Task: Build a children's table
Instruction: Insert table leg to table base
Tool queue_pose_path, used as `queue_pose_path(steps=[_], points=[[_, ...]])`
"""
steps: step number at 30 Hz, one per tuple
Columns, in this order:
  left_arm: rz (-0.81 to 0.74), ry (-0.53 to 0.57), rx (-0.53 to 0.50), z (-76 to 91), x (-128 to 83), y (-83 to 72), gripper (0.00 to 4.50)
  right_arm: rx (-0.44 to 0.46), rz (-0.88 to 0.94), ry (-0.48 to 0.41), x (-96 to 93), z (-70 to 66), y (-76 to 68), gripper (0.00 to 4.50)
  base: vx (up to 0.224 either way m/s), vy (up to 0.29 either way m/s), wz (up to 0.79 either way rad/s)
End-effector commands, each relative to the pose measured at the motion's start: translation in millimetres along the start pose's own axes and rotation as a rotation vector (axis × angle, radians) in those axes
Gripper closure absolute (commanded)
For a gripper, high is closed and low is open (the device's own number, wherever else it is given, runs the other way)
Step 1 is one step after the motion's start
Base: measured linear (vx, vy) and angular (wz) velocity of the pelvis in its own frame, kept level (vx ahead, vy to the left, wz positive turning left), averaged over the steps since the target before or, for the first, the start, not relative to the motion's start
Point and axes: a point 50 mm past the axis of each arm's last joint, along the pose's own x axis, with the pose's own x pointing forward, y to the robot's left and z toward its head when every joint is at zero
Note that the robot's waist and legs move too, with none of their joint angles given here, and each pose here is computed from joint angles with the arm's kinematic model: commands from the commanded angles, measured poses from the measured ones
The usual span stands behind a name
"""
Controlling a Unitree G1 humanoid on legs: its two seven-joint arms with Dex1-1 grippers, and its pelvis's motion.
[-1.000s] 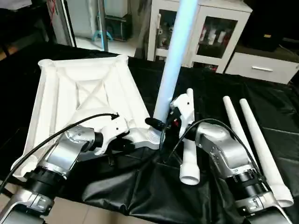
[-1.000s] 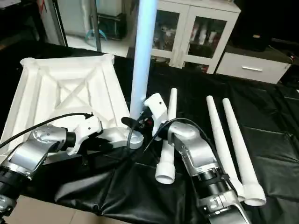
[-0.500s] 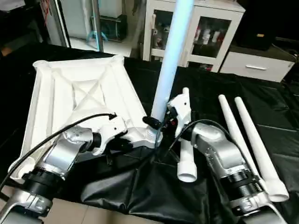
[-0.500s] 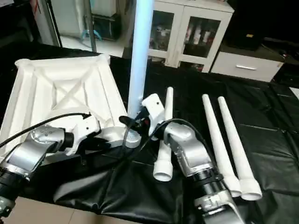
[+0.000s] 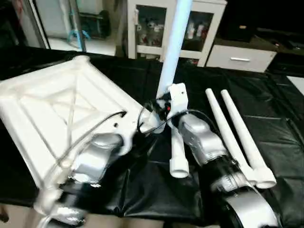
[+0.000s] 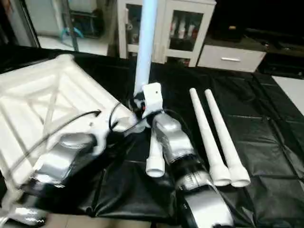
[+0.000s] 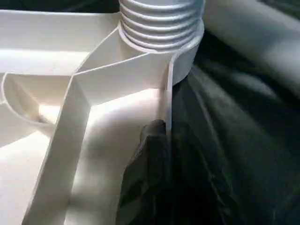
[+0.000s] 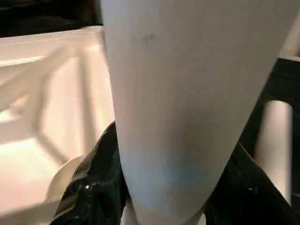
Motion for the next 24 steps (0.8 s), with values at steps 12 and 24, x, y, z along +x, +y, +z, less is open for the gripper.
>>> queue_pose_path(steps=[12,24], points=[[0.177,-0.055,-0.086,20.8,-5.5,2.2,4.5,0.134,-0.081,0.224,4.1,-53.3,13.1,2.68,0.048,-0.043,-0.04],[0.18,-0.04,-0.067,17.6,-9.7,8.3,4.5,0.123,-0.001,0.165,8.5,-42.9,17.0,2.68,0.0,0.0,0.0]])
